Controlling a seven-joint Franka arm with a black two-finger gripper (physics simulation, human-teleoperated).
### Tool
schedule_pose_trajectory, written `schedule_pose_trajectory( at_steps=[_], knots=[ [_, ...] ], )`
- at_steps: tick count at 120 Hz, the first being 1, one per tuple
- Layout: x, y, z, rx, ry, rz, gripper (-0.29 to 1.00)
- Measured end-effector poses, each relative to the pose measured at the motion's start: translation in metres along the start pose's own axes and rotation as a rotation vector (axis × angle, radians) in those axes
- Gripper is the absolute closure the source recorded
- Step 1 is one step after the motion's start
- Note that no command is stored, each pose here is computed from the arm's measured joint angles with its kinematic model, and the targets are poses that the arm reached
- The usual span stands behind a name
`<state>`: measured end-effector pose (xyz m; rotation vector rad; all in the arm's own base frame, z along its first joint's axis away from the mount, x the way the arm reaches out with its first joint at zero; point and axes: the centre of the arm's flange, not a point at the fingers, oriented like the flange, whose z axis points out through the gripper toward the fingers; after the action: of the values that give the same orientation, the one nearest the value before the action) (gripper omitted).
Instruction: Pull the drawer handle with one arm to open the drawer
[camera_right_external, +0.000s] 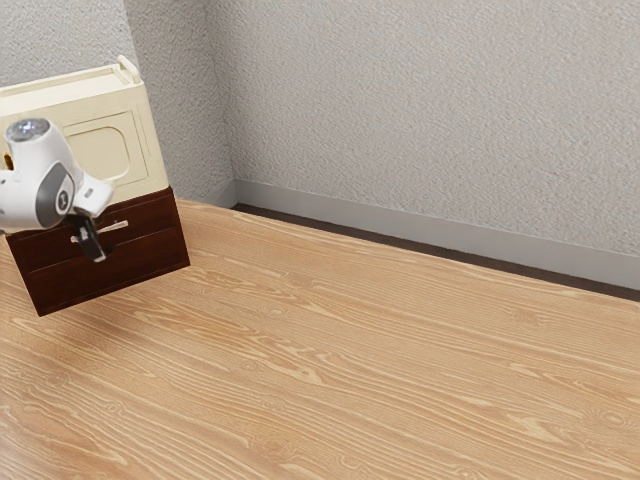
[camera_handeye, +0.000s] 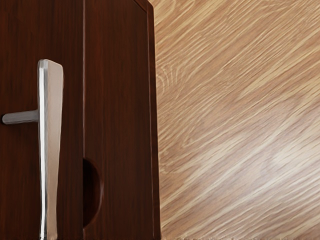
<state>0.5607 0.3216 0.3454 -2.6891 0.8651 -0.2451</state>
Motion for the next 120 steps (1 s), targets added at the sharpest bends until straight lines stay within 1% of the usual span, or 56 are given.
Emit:
schedule_pose_trajectory(
  at_steps=[26,51,92,120],
  knots=[
    [0.0,0.0,0.002,0.0,0.0,-0.006,0.0],
    [0.001,-0.004,-0.001,0.013,0.007,-0.01,0.0],
    [0.0,-0.005,0.014,0.005,-0.002,-0.013,0.0],
    [0.015,0.003,0.014,0.001,0.008,0.004,0.01]
  ],
)
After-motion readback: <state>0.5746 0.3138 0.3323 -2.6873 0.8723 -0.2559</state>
